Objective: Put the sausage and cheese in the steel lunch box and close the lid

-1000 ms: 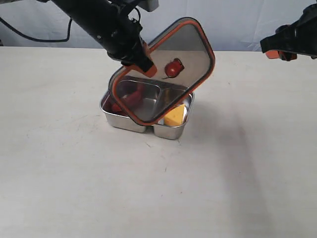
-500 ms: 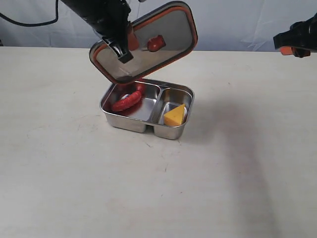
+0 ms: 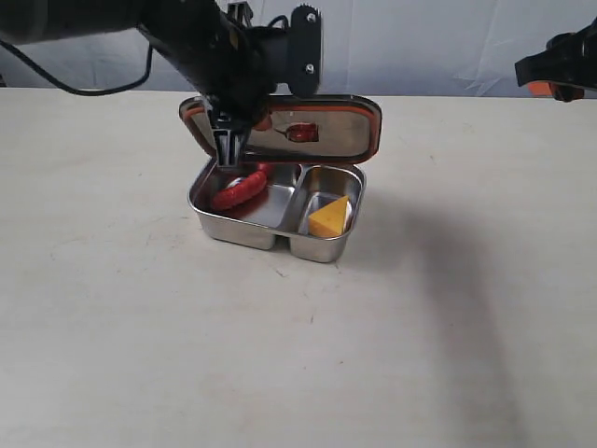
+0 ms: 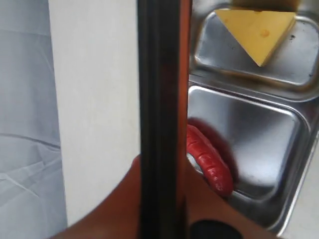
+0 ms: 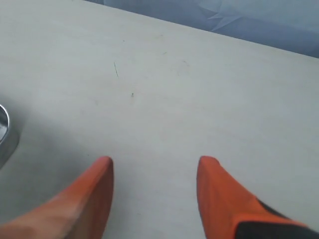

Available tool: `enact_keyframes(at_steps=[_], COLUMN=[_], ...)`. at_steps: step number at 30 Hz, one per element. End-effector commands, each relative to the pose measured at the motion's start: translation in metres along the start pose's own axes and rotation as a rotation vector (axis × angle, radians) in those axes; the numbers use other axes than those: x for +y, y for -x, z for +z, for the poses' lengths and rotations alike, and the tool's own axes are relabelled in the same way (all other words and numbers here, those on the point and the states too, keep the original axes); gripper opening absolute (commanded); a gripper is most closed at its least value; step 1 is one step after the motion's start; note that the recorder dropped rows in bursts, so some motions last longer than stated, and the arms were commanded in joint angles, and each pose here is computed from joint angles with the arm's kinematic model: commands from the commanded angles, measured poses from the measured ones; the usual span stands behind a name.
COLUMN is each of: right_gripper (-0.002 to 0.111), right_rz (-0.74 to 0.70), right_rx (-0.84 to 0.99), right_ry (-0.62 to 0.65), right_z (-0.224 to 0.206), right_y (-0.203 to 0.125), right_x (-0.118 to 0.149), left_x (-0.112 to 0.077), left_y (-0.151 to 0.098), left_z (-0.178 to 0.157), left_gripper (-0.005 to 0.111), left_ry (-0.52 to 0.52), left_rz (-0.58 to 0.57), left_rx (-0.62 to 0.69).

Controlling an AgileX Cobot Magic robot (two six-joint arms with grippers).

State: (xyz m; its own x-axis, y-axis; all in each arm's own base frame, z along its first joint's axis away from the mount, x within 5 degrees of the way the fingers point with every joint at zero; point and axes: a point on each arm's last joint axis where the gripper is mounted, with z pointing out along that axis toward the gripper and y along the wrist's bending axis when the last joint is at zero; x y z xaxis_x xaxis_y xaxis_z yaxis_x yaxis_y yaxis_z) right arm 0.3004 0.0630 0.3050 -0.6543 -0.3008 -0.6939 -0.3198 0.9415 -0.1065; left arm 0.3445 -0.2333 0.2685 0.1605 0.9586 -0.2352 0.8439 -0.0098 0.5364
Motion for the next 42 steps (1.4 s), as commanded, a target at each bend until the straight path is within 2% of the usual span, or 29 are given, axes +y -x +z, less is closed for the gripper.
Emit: enact_keyframes(at_steps=[1,8,14,18,23,25,29,38,42], right_gripper=[0.049,0.049,0.049,0.049,0.049,0.049,0.049,0.049,0.049], right_rz=[-0.012,-0.012,-0.012,-0.005,0.023,0.066,0.248,0.596,0.784], right_rx=[-0.014,-0.021,-0.03,-0.033,-0.035,-0.025,0.046,0.219,0.244], right_ry=[-0.017,-0.019,-0.02,-0.017,-0.004,0.019,0.132,0.24,0.344], right_z=[-0.002,0.008,0.011,0.011,0.011,0.011,0.015,0.064,0.081], right_y=[-0.001,-0.014,-0.017,-0.017,-0.017,-0.018,-0.025,-0.075,-0.084], right_x=[-0.003,-0.001,0.0,0.0,0.001,0.003,0.014,0.035,0.046], left_x=[-0.01,-0.025,-0.066,-0.101,-0.116,-0.117,-0.118,-0.124,-0.124], left_y=[0.017,0.01,0.012,0.014,0.008,0.008,0.008,0.006,0.008], left_z=[0.004,0.015,0.032,0.04,0.046,0.046,0.048,0.059,0.059], left_gripper=[0.0,0.0,0.0,0.0,0.0,0.0,0.0,0.0,0.0], left_ry=[0.137,0.218,0.167,0.09,0.054,0.052,0.048,0.024,0.027], left_rz=[0.058,0.069,0.083,0.092,0.082,0.069,0.056,0.027,0.005], left_rx=[0.011,0.115,0.109,0.117,0.102,0.101,0.101,0.117,0.101])
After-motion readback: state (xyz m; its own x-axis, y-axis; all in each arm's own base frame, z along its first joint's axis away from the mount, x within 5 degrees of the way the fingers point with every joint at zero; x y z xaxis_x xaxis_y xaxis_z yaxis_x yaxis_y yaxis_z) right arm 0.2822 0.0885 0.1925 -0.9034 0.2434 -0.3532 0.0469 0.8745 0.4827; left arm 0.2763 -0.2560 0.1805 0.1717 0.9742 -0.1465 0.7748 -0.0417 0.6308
